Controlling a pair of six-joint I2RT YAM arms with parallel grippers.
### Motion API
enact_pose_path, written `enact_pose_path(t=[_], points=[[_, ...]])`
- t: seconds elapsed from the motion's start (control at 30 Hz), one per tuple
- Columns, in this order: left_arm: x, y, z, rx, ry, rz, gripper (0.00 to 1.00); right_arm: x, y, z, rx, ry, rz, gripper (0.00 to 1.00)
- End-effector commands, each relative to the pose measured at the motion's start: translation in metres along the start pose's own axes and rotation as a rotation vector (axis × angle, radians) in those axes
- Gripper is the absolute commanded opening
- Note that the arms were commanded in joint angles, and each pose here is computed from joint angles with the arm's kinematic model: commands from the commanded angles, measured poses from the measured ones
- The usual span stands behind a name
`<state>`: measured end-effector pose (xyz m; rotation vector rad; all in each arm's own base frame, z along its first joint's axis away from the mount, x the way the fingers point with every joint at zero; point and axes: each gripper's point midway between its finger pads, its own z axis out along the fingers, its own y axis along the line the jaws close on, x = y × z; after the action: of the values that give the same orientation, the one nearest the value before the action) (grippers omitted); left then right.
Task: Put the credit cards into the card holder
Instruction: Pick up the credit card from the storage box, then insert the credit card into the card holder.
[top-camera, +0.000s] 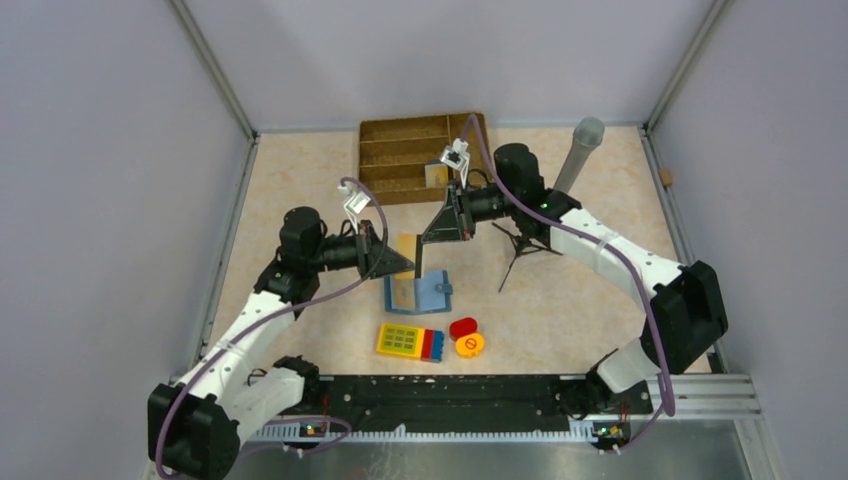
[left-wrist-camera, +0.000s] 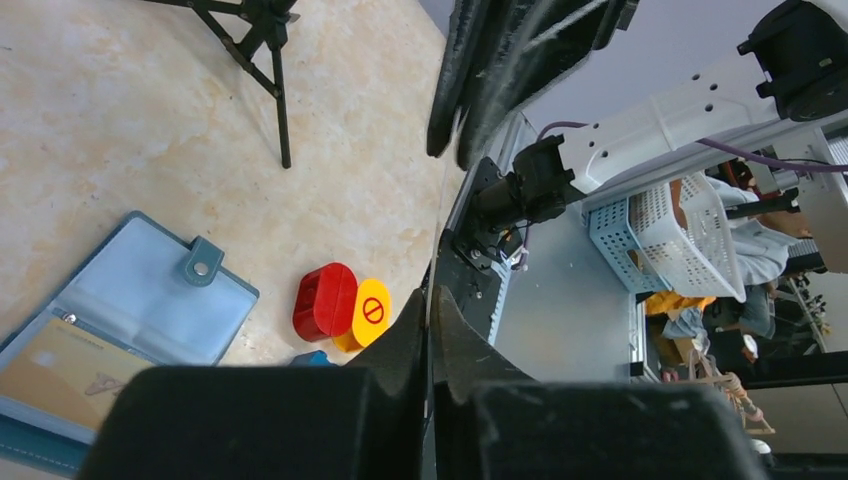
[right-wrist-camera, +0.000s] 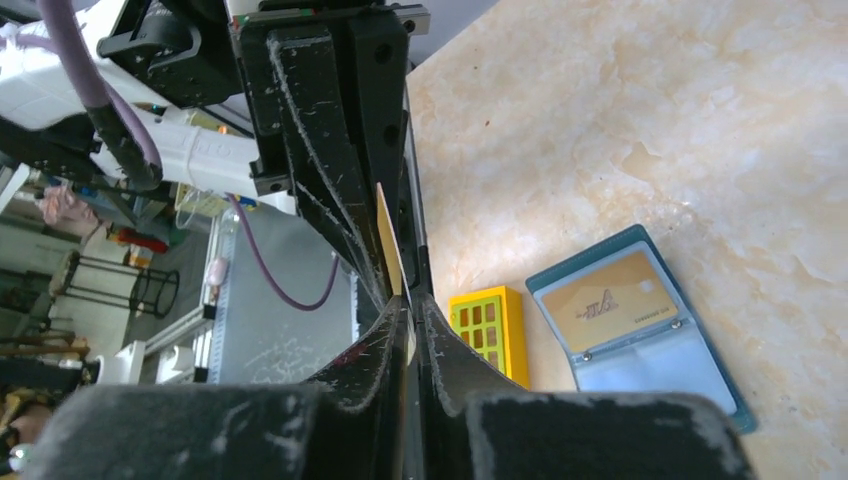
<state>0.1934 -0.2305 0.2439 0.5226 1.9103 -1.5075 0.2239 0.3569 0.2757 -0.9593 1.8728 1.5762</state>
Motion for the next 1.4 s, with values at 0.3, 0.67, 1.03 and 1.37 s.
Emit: enact_pose_path(t=[0.3, 0.67, 1.03, 1.37], points=[[0.022, 0.073, 0.011, -0.240, -0.105, -0.266, 0.00, 0.055, -0.094, -0.022, 0.547, -0.049, 0.129, 0.63], [0.074, 0.141, 0.030, -0.444, -0.032, -0.527, 0.00, 0.139, -0.146, 0.006, 1.030, 0.142, 0.094, 0.63], [0.109, 0.164, 0.022, -0.583, 0.067, -0.538, 0.00, 0.159, -0.171, 0.015, 1.182, 0.190, 0.064, 0.54], [0.118, 0.168, 0.026, -0.556, 0.088, -0.557, 0.00, 0.177, -0.184, 0.001, 1.281, 0.219, 0.078, 0.25]])
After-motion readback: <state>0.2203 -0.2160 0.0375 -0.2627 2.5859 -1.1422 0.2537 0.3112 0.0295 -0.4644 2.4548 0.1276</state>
